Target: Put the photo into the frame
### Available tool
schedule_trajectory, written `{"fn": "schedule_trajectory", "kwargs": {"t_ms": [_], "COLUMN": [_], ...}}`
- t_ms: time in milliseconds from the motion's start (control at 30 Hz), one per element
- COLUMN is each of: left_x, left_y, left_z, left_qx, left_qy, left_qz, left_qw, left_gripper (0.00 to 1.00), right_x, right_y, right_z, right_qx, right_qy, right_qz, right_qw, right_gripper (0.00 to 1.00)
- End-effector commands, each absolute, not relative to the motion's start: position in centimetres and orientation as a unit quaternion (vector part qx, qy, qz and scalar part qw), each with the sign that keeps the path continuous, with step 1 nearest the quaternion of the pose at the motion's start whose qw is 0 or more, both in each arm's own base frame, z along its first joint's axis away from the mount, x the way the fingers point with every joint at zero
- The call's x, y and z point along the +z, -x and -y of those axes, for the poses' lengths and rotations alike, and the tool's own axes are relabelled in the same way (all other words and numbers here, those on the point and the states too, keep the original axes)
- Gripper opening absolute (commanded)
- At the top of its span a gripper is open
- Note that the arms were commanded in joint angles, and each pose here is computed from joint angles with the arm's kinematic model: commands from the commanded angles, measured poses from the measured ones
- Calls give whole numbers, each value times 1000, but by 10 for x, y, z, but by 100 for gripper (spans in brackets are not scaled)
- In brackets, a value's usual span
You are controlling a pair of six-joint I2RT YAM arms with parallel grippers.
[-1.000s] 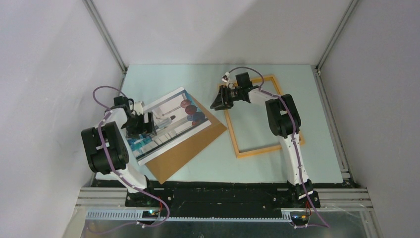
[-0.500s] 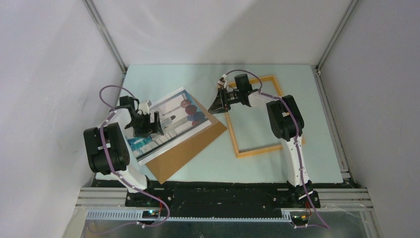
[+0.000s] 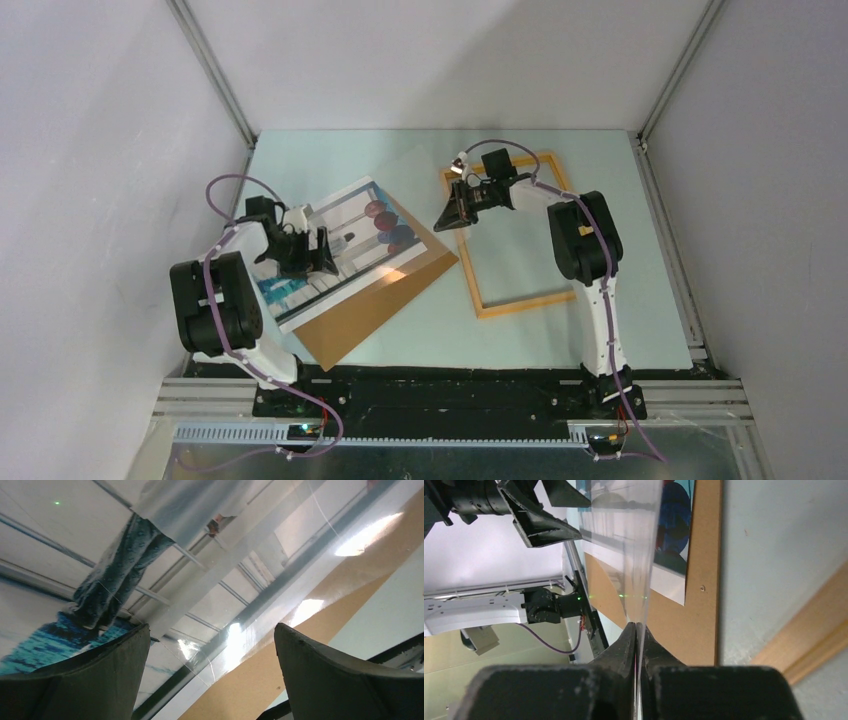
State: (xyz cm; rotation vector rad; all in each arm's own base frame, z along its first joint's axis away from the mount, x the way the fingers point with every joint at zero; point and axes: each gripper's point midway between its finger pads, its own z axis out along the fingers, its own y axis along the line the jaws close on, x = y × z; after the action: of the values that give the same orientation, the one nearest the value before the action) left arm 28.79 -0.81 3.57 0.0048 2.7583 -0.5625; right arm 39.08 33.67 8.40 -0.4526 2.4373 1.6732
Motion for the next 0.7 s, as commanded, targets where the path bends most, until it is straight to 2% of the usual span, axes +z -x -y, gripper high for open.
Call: {"fn": "schedule_trajectory", "kwargs": {"t_ms": [0, 167, 400, 667], "left_x": [49, 77, 146, 213], "left_y": [-280, -293, -315, -330], "left_z": [27, 25, 26, 67], "left_qx": [-235, -227, -197, -172], "left_qy": [-24, -49, -107, -224], "left_qz": [-956, -947, -915, -866], "left_qw": [172, 224, 335, 412], "left_gripper": [99, 100, 100, 100], "right_x": [134, 144, 168, 189], "right_y": [-398, -390, -366, -322], "right_z": [-321, -300, -269, -245], "right_qx": [542, 529, 488, 449], "right_qy": [192, 216, 270, 344], "right_qz": [-807, -808, -810, -805], "right_qw": [136, 144, 183, 178], "right_gripper": [0, 0, 0, 0]}}
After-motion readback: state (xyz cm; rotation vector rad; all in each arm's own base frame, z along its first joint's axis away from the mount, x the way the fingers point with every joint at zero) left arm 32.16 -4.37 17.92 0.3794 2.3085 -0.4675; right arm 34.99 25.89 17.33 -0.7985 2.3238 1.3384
